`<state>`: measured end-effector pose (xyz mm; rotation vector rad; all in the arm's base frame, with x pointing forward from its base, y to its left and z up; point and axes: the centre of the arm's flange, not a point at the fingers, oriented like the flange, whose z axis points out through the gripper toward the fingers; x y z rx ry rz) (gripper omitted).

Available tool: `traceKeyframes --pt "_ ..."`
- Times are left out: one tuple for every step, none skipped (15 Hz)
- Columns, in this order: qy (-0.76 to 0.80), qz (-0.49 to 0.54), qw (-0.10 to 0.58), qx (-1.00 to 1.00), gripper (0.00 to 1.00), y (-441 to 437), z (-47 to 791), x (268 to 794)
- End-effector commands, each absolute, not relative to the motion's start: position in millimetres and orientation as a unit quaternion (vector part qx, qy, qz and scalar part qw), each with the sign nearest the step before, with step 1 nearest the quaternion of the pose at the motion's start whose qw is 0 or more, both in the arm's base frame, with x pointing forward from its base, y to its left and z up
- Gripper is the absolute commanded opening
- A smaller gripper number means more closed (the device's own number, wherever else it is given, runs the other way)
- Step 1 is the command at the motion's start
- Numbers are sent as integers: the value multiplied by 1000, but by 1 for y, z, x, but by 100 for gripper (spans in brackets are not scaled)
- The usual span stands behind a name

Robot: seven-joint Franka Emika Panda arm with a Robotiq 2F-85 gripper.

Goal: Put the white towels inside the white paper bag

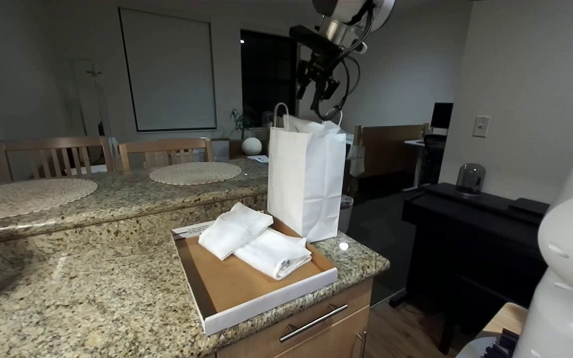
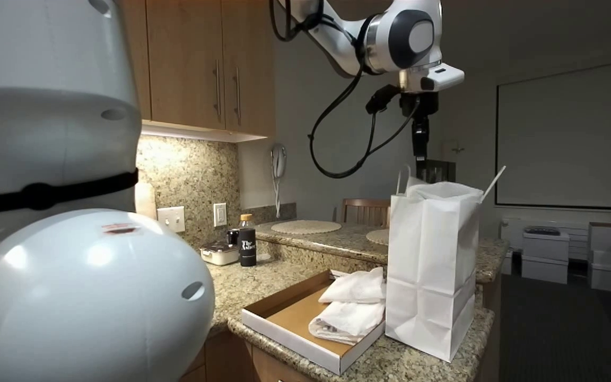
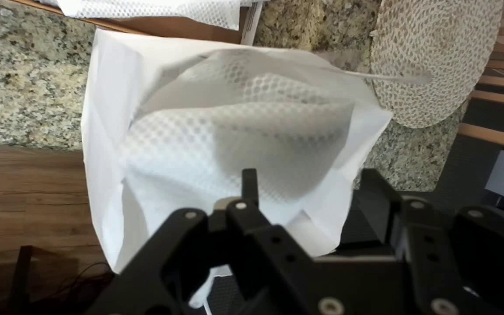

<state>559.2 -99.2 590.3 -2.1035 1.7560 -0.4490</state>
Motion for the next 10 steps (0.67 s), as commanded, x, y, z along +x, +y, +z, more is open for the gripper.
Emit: traceKeyframes --pt "618 -179 198 -740 94 -98 610 548" --pt "616 -182 199 -740 98 -97 614 547" --pt "613 -184 201 -742 100 -96 618 544" --pt "611 -186 203 -742 100 -95 621 542" --pt "602 -186 206 -749 100 -91 625 538" --pt "594 -189 205 -755 100 -87 629 534" --pt "571 -195 197 -773 100 -74 635 526" --pt "552 -197 191 -787 100 -65 640 522" --pt "526 -198 180 -808 100 -45 644 515" --pt "505 -201 172 -822 100 -31 645 511"
